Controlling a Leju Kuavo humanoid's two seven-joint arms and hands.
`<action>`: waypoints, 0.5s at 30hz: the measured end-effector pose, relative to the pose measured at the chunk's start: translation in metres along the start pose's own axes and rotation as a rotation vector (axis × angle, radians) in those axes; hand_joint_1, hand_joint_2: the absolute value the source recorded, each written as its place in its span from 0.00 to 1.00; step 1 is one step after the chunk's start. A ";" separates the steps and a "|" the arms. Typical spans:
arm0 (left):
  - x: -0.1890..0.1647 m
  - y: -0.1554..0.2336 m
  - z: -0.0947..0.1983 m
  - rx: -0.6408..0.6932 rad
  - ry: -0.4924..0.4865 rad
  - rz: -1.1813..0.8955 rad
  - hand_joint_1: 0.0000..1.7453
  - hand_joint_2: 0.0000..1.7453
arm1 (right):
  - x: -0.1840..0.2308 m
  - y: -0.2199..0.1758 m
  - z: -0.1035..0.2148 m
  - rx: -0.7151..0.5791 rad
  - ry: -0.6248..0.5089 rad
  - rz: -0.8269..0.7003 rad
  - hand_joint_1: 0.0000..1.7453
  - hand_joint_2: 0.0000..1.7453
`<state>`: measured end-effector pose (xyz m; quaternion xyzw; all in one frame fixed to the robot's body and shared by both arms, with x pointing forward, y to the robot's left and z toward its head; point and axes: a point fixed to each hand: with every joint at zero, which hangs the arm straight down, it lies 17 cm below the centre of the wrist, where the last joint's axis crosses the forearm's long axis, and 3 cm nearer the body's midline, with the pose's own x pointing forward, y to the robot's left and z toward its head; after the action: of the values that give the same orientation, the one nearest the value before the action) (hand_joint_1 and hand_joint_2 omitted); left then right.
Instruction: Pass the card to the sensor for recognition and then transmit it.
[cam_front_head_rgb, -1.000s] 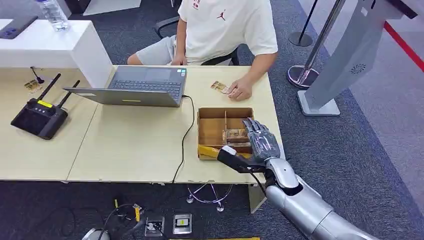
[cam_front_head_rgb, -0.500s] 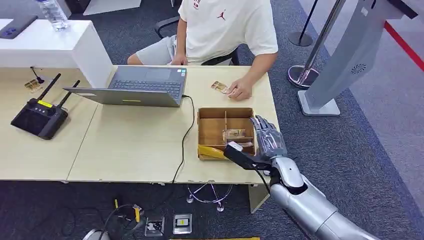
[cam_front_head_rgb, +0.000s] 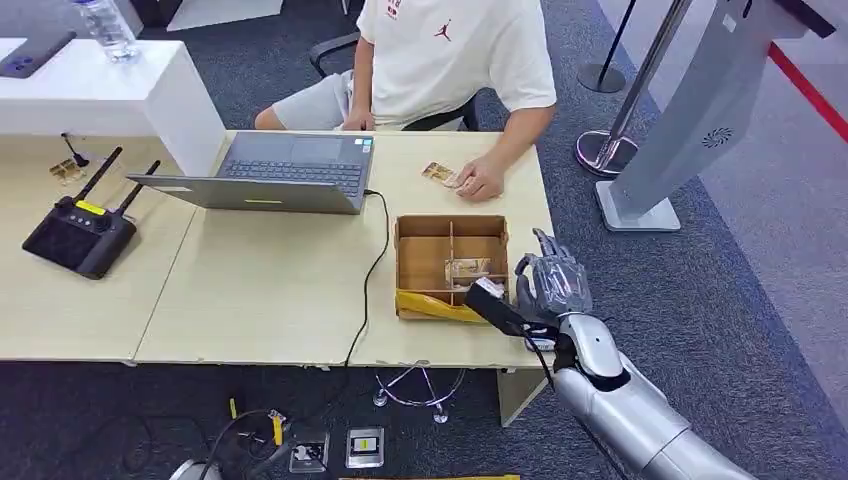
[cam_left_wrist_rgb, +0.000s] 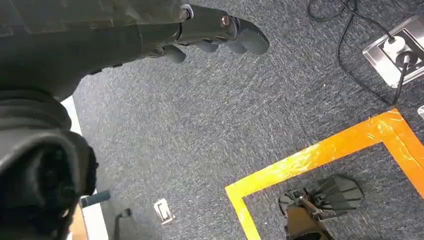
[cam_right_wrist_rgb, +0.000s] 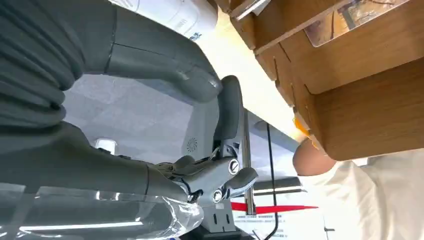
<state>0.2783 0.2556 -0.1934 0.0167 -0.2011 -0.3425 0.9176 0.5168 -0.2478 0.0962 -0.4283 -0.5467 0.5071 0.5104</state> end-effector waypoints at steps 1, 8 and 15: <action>0.000 0.000 0.000 0.001 0.000 -0.001 0.00 0.00 | -0.001 0.000 0.000 0.000 0.003 -0.001 1.00 1.00; 0.000 0.006 0.000 0.011 0.005 -0.010 0.00 0.00 | -0.002 0.002 0.003 0.003 0.003 0.005 0.90 1.00; -0.001 0.010 0.001 0.017 0.008 -0.014 0.00 0.00 | 0.003 0.002 0.004 0.001 -0.021 0.009 0.00 1.00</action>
<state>0.2832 0.2639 -0.1917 0.0273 -0.2003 -0.3473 0.9157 0.5124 -0.2447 0.0950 -0.4253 -0.5498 0.5140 0.5026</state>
